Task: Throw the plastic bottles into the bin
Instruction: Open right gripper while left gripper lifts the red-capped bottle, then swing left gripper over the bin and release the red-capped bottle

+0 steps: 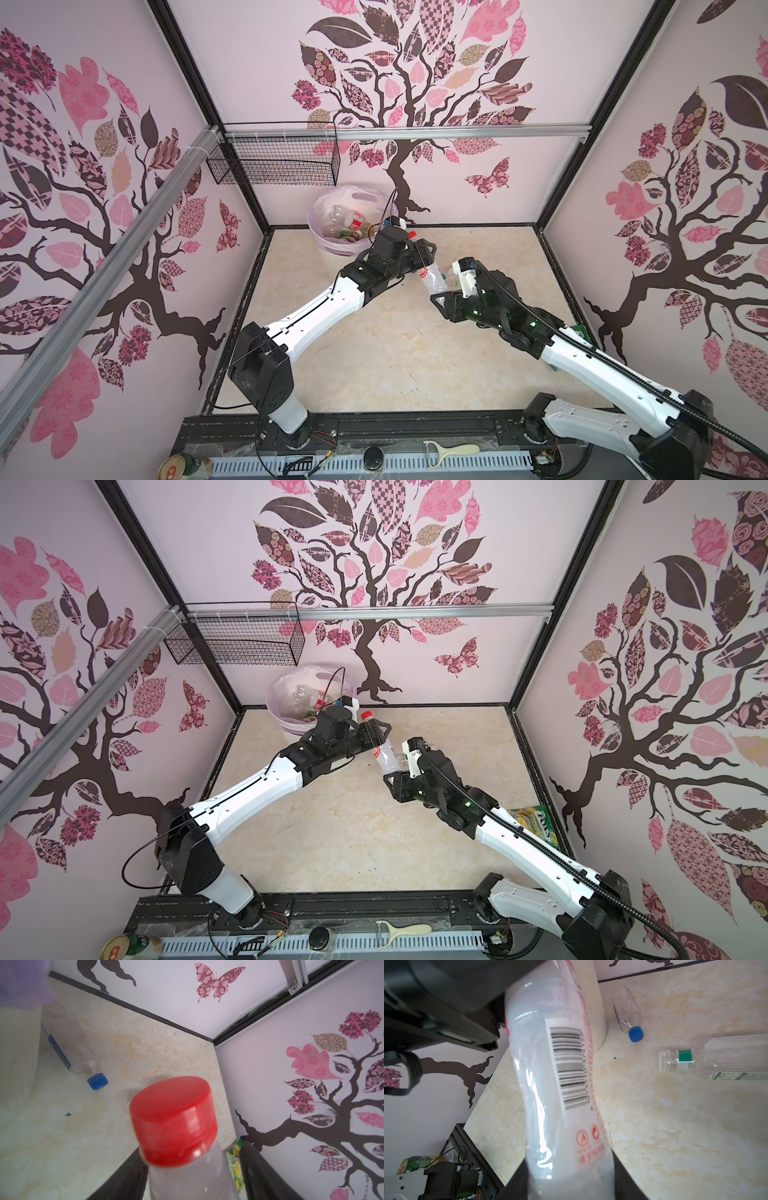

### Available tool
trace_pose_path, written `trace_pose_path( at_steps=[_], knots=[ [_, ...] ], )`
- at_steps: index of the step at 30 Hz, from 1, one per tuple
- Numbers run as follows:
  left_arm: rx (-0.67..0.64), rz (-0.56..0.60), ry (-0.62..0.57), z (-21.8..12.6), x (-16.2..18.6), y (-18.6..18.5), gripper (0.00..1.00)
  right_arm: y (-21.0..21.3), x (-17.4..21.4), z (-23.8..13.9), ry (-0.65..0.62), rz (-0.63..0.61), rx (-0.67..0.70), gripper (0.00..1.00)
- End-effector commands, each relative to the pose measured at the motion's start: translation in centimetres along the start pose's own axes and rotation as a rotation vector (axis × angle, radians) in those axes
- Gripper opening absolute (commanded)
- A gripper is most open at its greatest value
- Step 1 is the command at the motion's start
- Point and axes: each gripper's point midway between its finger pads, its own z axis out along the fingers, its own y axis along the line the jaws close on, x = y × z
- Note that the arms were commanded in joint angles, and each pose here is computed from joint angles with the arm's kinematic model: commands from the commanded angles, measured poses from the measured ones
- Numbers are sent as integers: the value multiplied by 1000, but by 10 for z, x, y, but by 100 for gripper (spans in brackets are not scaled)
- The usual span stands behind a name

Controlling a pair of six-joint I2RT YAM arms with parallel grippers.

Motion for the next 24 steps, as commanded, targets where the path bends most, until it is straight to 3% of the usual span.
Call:
trace_pose_path(
  at_steps=[1,6,14,20,24],
  knots=[
    [63,21,-45,-6,-20,-25,60,21,-25,-13,-67,-25,-56,48],
    [60,62,-49,-16,-24,-30,48,22,-31,-14,-79,-34,-52,62],
    [-1,199,-76,-47,-59,-33,45,32,-58,-36,-169,-71,-53,99],
    [-62,300,-266,-106,-134,-38,46,44,-83,-51,-223,-102,-56,100],
    [-149,453,-414,-146,-182,-50,46,55,-103,-53,-250,-118,-64,99]
  ],
)
